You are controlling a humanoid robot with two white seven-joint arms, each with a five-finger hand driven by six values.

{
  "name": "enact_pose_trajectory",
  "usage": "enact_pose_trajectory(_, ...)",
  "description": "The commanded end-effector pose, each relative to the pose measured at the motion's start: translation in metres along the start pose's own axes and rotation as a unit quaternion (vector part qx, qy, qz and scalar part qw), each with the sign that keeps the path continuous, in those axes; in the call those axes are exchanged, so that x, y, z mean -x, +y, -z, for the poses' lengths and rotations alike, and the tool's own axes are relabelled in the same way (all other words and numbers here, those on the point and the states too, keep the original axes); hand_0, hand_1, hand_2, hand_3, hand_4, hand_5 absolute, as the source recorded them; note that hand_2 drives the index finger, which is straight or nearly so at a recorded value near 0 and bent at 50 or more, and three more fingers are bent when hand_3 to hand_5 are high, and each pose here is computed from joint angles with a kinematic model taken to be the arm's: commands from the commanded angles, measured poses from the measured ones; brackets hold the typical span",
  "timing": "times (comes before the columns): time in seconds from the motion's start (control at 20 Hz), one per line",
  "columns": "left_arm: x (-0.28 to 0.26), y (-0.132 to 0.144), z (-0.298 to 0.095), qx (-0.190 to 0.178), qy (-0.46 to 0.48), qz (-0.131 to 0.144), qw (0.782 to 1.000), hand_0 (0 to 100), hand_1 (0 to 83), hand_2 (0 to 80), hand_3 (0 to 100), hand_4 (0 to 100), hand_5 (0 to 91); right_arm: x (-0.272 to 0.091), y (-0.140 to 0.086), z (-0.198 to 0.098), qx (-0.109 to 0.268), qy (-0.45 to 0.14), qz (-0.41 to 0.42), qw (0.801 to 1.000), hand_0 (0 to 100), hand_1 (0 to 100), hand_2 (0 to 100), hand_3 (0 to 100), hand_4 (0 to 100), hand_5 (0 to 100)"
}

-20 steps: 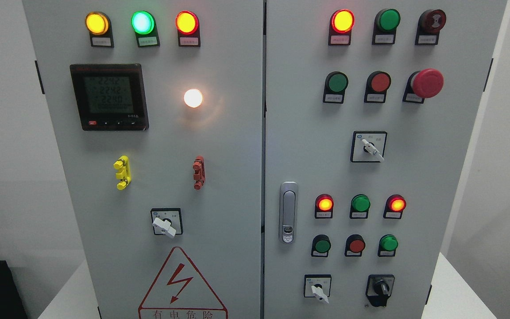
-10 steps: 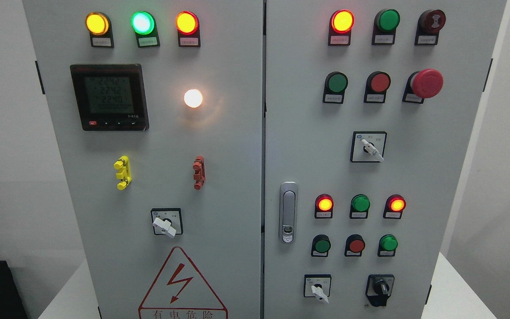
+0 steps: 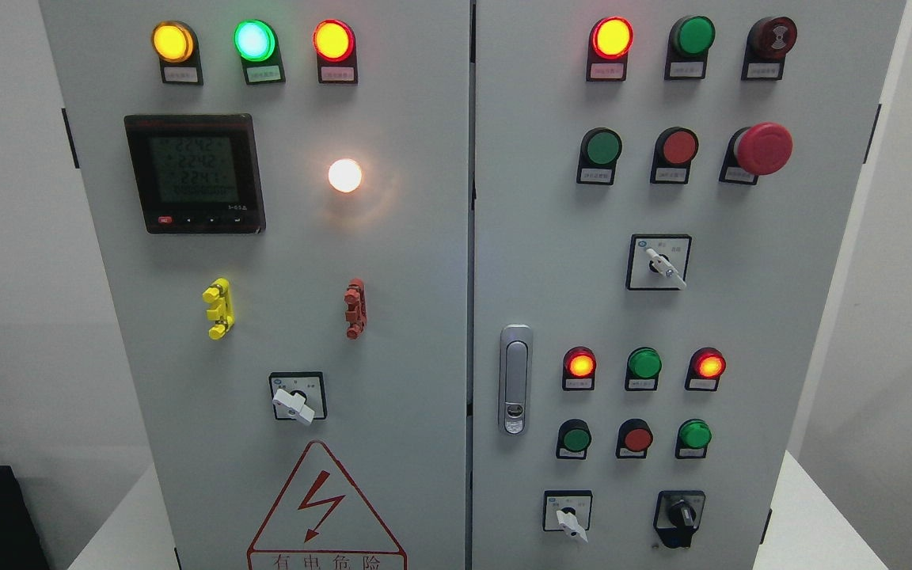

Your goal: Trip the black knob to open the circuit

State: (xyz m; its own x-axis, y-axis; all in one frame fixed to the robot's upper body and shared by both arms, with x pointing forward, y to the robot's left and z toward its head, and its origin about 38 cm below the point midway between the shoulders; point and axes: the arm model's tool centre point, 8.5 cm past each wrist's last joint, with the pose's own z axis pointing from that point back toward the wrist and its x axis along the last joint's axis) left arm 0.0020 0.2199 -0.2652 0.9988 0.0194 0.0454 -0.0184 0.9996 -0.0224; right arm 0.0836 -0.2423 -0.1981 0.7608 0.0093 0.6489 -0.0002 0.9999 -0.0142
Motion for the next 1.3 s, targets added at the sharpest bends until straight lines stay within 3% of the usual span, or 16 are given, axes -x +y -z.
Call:
enact_pose_trajectory(0.0, -0.002, 0.0, 0.0, 0.0, -0.002, -0.002, 1.0, 12, 38.9, 0.0, 0, 0, 0.0, -0.017, -0.002, 0.001, 0.011, -0.036, 0.003, 0.999, 0, 6, 0, 69, 54, 33)
enact_pose_trajectory(0.5, -0.002, 0.0, 0.0, 0.0, -0.003, -0.002, 1.0, 12, 38.9, 0.0, 0, 0, 0.0, -0.068, -0.006, 0.001, 0.041, -0.15, 0.0, 0.988, 0, 6, 0, 89, 74, 64)
enact_pose_trajectory(1.25, -0.002, 0.0, 0.0, 0.0, -0.003, -0.002, 1.0, 12, 38.9, 0.0, 0, 0, 0.0, -0.15, -0.015, -0.002, 0.072, -0.277, 0.0, 0.958, 0, 4, 0, 100, 86, 82)
